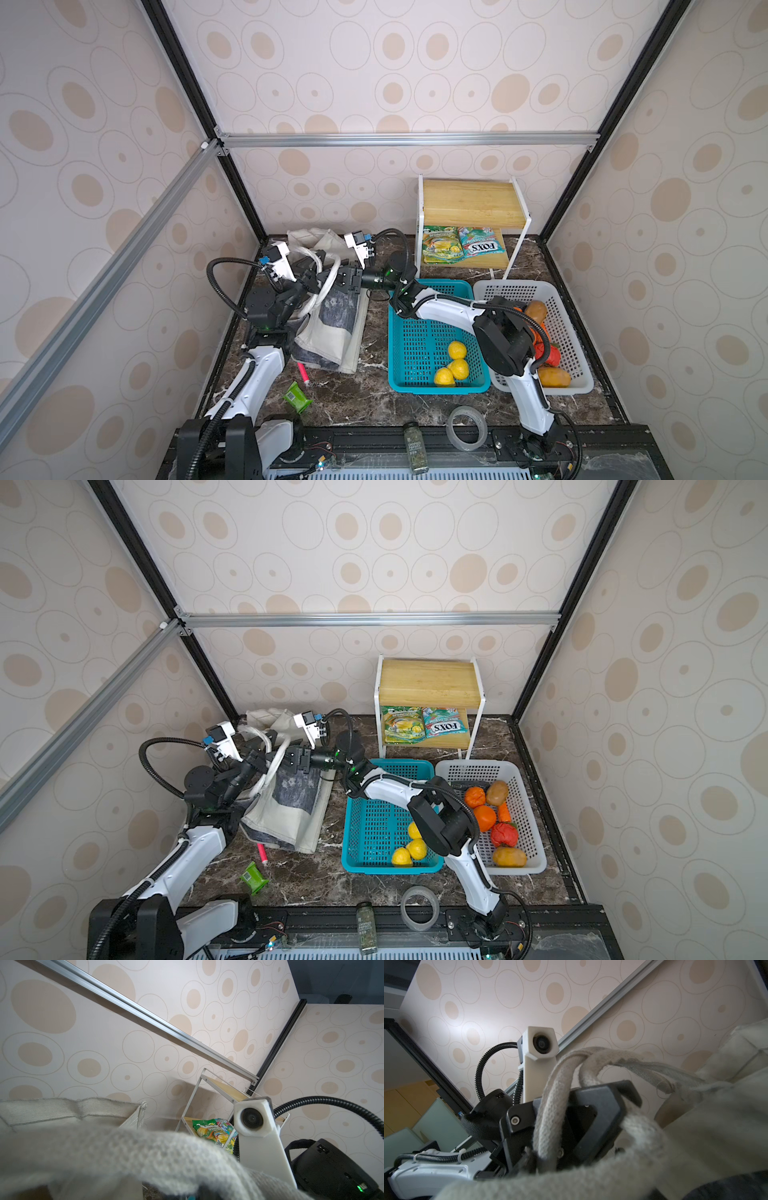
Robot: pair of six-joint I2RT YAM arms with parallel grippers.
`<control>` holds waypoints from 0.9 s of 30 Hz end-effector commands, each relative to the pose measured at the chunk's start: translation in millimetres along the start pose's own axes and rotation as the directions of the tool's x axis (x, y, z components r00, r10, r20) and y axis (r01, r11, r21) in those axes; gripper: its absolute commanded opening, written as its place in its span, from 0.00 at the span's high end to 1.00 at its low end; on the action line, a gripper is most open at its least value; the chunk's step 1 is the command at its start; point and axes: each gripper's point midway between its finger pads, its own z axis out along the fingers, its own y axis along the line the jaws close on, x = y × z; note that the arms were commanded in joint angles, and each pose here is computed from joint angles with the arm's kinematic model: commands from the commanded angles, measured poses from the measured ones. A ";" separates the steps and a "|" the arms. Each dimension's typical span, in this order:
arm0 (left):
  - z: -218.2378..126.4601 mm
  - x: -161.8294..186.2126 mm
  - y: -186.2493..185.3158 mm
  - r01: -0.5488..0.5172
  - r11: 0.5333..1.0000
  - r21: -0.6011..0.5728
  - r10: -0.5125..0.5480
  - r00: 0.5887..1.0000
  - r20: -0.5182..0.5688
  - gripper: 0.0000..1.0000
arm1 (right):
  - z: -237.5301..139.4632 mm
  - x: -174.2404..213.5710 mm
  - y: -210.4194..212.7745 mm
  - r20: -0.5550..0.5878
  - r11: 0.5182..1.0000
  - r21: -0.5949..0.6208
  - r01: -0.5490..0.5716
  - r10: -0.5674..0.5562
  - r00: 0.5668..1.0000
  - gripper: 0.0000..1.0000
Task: Place the food into the grocery bag and tie it
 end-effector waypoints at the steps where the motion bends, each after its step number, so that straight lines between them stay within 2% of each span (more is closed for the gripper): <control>1: 2.1 1.3 -2.2 -0.061 0.998 -0.011 0.061 0.998 -0.032 1.00 | -0.7 -25.2 28.4 0.055 0.998 -0.035 0.058 -0.056 0.997 0.33; 7: 3.1 -1.2 4.2 -0.109 0.992 -0.057 0.106 0.993 -0.045 1.00 | -3.7 -23.6 31.9 0.042 0.997 -0.023 0.068 -0.067 0.997 0.34; 14: 2.2 -7.1 0.4 -0.133 0.989 -0.058 0.131 0.990 -0.044 1.00 | -5.1 -20.7 6.8 0.033 0.995 0.098 0.030 -0.033 0.999 0.63; 20: 1.8 -7.6 -0.5 -0.112 0.992 -0.057 0.110 0.993 -0.038 1.00 | -6.9 -20.1 5.0 0.039 0.995 0.101 0.025 -0.029 0.999 0.83; 27: -1.5 -14.3 2.2 -0.083 0.991 -0.103 0.080 0.996 -0.032 1.00 | -24.7 -23.0 -14.1 0.084 0.983 0.182 -0.010 -0.005 0.996 0.93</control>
